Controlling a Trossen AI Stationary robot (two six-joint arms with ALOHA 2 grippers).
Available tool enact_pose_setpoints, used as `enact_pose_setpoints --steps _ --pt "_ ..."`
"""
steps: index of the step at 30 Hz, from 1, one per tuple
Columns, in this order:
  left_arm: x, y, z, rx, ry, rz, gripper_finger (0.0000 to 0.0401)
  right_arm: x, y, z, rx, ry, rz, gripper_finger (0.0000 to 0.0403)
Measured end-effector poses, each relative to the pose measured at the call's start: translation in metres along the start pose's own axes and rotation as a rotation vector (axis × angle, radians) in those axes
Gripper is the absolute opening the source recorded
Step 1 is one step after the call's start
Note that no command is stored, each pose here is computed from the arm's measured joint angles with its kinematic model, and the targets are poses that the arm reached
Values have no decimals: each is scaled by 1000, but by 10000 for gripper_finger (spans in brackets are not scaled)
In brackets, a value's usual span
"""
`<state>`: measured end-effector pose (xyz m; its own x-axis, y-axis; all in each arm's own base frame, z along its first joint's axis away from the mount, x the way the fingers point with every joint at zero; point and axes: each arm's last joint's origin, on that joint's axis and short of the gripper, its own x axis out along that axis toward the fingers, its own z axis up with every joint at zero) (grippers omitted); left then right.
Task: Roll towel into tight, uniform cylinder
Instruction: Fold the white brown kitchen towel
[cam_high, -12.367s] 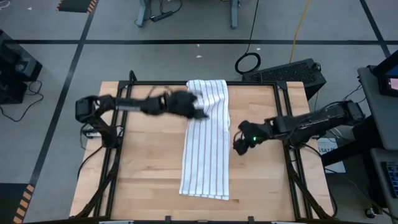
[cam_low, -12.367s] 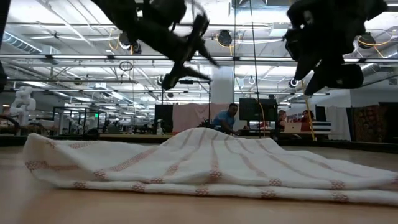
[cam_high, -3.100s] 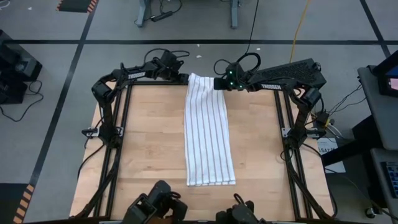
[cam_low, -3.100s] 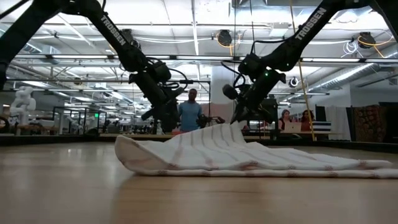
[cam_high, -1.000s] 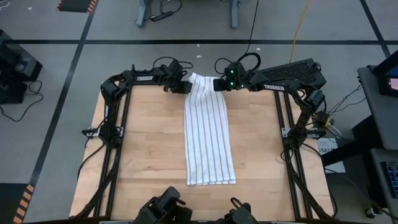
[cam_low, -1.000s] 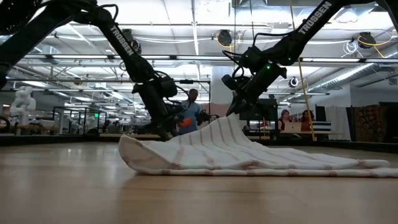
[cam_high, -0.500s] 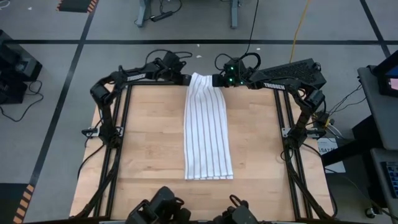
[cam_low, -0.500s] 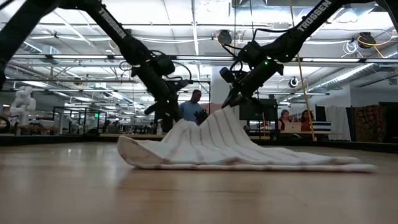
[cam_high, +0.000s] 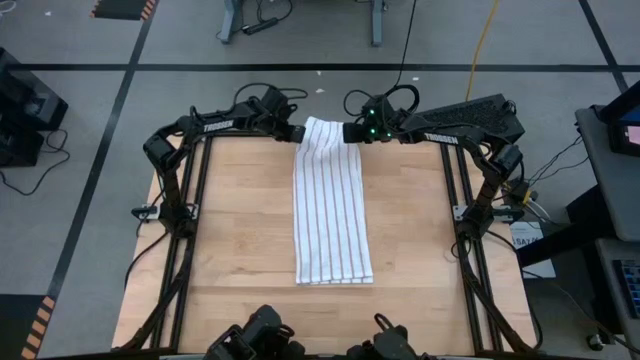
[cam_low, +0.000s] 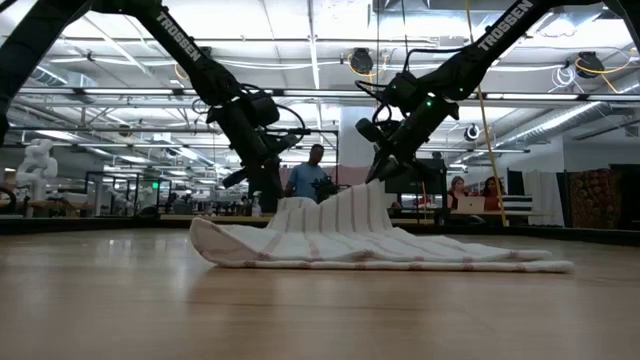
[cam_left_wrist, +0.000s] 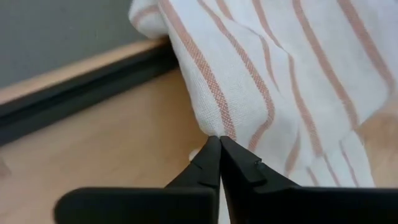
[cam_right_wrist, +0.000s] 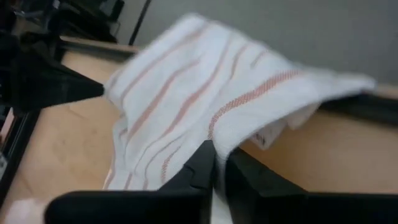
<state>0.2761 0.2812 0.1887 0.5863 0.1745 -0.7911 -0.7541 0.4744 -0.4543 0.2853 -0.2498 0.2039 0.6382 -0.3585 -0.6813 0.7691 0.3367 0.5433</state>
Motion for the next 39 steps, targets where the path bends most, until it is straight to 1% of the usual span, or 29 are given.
enact_pose_setpoints --steps 3,5,9,11,13,16,19,21,24,27,30,32,34,35,37,39 --pt "1 -3 -3 23 20 0 43 -1 -5 -3 47 60 -11 69" --pt "2 -6 -4 37 21 -5 64 -2 -7 -5 56 91 -25 95" --pt "3 -11 -7 40 33 -15 104 -5 -11 -9 44 146 -56 139" --pt "1 -13 -10 38 67 -40 117 -11 -10 -11 26 178 -62 156" --pt "0 -17 -14 55 116 -102 126 -22 -8 -11 2 194 -67 168" --pt "0 -22 -27 61 248 -172 129 -42 -4 -13 -26 227 -70 177" --pt "-1 -28 -47 87 410 -150 129 -62 0 -23 -27 317 -81 177" --pt "-2 -35 -62 119 510 -124 129 -71 6 -35 -28 393 -111 175" --pt "-2 -49 -80 161 617 -95 129 -74 20 -59 -71 499 -137 172" --pt "-4 -65 -98 189 700 -78 129 -74 39 -87 -133 582 -138 171" --pt "-11 -87 -116 263 750 -83 129 -73 52 -122 -179 654 -138 171" --pt "-19 -103 -129 331 752 -108 129 -77 55 -144 -167 700 -156 171" --pt "-29 -115 -144 392 717 -150 129 -82 61 -165 -155 709 -144 171" --pt "-33 -120 -151 401 691 -170 129 -86 62 -175 -144 714 -141 171" --pt "-43 -125 -166 375 637 -199 129 -91 66 -193 -100 716 -114 171" --pt "-51 -127 -178 309 594 -221 129 -97 69 -209 -53 723 -93 171"
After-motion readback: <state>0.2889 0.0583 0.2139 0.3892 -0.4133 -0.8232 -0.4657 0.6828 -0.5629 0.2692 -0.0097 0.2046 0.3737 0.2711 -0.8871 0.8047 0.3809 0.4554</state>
